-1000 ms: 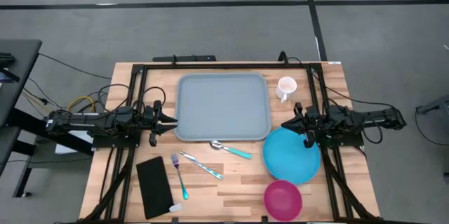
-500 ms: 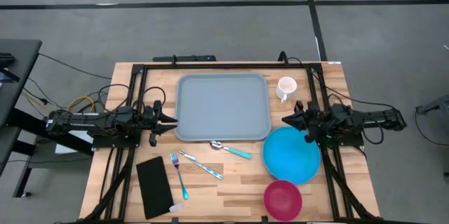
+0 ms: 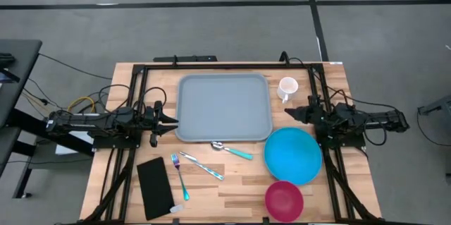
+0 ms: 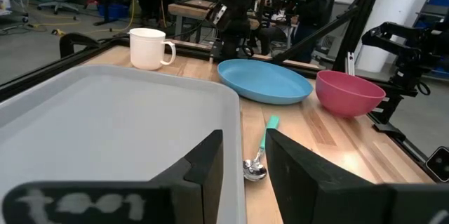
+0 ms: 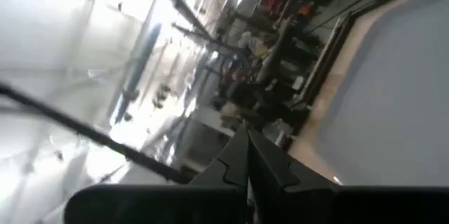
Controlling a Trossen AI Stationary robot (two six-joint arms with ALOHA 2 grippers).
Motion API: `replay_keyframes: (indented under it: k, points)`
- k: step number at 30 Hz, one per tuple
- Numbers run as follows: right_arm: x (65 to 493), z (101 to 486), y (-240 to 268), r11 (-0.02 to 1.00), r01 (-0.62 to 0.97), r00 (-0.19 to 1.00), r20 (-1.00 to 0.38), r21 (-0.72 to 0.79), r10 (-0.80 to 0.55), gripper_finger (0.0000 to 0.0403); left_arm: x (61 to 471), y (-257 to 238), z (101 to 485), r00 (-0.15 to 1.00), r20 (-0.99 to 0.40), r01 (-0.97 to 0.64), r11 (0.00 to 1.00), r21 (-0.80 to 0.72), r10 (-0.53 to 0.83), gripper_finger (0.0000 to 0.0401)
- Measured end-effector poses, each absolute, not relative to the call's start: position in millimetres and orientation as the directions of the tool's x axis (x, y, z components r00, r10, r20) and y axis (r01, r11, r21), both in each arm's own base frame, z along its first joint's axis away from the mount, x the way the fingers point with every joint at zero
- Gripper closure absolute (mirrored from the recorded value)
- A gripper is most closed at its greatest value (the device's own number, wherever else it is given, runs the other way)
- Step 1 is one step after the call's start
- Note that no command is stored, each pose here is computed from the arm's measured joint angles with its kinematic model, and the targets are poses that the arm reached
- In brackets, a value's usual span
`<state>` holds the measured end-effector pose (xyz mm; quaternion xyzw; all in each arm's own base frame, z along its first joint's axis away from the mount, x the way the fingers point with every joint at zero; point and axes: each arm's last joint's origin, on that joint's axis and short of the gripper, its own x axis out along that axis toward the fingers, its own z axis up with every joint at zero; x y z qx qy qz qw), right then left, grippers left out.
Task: Set up tray
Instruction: Put the white mug on the gray serving tray
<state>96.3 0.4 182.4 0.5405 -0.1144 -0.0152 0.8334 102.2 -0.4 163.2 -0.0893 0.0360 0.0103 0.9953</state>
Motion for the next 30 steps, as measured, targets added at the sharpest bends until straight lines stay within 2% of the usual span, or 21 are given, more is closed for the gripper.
replay_keyframes:
  k: [3,9,12,17,21,26,30]
  points:
    - [96.0,184.1,-0.9,0.338,-0.115,0.962,0.189,0.934,-0.195,0.0403,102.2,-0.4,163.2,0.997,-0.073,-0.027,0.984,-0.177,0.014,0.0305]
    - [93.7,189.4,-5.1,0.284,-0.136,0.916,0.23,0.949,-0.33,0.0403,102.2,-0.4,163.2,0.997,-0.074,-0.027,0.984,-0.176,0.014,0.0305]
    - [93.2,204.3,-6.0,0.364,-0.117,0.908,0.248,0.924,-0.339,0.0403,102.2,-0.4,163.2,0.997,-0.073,-0.027,0.984,-0.177,0.014,0.0305]
    - [102.0,251.0,-7.8,0.541,-0.008,0.903,0.238,0.841,-0.357,0.0403,102.2,-0.4,163.2,0.997,-0.074,-0.027,0.984,-0.177,0.014,0.0305]
    - [125.2,286.4,-7.5,0.675,0.139,0.92,0.158,0.725,-0.359,0.0403,102.2,-0.4,163.2,0.997,-0.074,-0.027,0.984,-0.176,0.014,0.0305]
    - [160.1,316.3,-6.6,0.835,0.342,0.931,-0.033,0.431,-0.364,0.0403,102.2,-0.4,163.2,0.997,-0.073,-0.027,0.984,-0.177,0.014,0.0305]
    - [187.4,328.0,-5.8,0.913,0.391,0.911,-0.188,0.118,-0.366,0.0403,102.2,-0.1,163.2,0.997,-0.073,-0.037,0.988,-0.148,0.027,0.0306]
